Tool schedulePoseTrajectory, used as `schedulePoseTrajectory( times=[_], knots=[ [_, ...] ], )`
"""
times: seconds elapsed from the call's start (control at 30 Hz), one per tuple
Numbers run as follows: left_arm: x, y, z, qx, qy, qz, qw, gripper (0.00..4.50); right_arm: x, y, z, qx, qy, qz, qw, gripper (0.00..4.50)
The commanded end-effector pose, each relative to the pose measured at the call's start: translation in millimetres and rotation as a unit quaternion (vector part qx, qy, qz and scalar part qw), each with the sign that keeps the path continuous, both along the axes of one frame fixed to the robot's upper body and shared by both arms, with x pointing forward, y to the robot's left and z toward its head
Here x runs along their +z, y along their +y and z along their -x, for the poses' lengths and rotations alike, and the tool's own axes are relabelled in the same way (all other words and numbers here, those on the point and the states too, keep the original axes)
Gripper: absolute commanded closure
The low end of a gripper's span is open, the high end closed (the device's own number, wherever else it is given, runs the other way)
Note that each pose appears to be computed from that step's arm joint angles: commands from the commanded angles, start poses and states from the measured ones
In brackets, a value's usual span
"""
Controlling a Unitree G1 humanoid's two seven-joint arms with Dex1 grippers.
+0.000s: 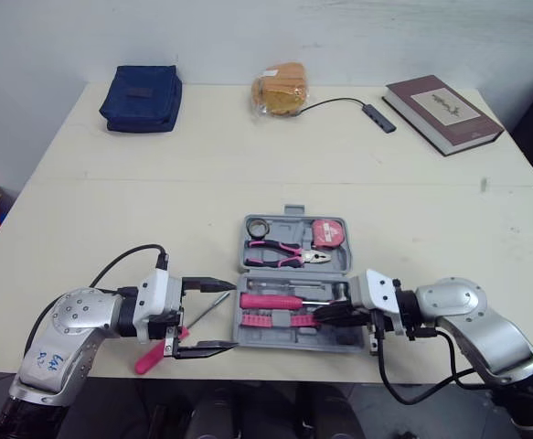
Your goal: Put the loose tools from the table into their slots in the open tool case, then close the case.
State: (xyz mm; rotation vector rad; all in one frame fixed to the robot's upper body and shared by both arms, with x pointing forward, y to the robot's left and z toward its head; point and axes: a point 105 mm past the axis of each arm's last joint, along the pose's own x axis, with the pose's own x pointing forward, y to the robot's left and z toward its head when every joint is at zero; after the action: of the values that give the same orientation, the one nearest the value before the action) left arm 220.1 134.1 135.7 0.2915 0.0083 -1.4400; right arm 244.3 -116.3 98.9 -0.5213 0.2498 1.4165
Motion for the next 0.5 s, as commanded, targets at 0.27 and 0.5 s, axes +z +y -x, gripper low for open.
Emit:
schedulePoseTrajectory(
  times=[0.27, 0.5],
  knots=[
    [4.5, -2.1, 3.9, -0.006, -0.015, -0.007, 1.000, 0.00, -21.0, -1.5, 7.4, -0.004, 0.030, 0.063, 0.998, 4.45],
    [3.4, 5.5, -0.4, 0.022, -0.026, -0.007, 0.999, 0.00, 8.4, 1.0, 6.5, 0.018, -0.015, -0.045, 0.999, 4.45]
  ],
)
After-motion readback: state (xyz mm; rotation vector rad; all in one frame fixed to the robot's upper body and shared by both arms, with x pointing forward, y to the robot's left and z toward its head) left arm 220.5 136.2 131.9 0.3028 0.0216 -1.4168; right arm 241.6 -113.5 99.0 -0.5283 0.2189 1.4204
